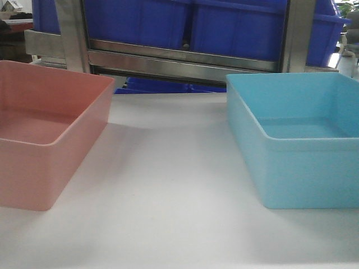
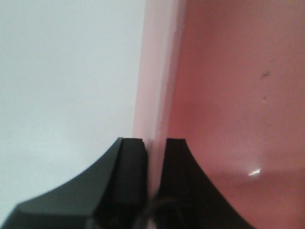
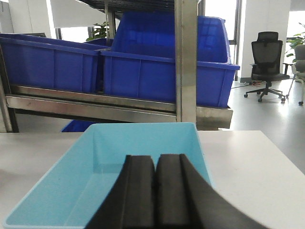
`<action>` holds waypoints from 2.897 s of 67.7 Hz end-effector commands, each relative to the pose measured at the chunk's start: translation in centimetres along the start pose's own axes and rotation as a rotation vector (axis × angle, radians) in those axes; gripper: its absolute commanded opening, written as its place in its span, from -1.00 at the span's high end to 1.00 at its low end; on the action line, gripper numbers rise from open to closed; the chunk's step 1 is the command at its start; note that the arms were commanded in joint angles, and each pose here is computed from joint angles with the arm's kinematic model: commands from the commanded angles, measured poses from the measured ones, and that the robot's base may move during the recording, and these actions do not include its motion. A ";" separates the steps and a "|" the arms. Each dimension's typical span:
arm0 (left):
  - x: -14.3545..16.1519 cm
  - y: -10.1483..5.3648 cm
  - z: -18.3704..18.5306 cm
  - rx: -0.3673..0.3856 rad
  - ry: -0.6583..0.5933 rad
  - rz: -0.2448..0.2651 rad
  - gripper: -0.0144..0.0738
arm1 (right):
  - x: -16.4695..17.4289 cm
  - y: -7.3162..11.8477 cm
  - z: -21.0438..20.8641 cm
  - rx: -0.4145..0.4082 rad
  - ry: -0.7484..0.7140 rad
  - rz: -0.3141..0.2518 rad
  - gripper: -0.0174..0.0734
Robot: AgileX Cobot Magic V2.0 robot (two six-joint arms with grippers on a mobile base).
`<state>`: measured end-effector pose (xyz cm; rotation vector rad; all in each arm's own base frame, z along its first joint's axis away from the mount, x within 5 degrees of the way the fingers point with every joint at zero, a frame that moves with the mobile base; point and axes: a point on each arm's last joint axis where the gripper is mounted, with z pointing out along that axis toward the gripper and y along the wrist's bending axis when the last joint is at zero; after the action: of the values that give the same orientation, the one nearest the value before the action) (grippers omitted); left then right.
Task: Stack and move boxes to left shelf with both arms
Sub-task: 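Grip the pink box wall with the left gripper and lift it, then set the pink box down in front of the robot, release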
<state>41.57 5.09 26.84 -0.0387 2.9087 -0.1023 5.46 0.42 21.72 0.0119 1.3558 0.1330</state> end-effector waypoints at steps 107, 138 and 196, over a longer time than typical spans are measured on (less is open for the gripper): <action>13.1 -21.8 -0.8 0.296 -0.052 -0.016 0.68 | -1.5 0.2 -0.2 -0.016 -0.123 -0.010 0.49; 13.5 -21.7 -0.8 0.280 -0.010 -0.005 0.08 | -1.5 0.2 -0.2 -0.016 -0.123 -0.010 0.49; 22.5 -13.2 -12.9 0.349 -1.095 0.331 -0.20 | -1.5 0.2 -0.2 -0.016 -0.123 -0.010 0.49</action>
<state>17.86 -9.32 33.77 0.3936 1.9348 -0.4062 5.46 0.42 21.72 0.0119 1.3558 0.1330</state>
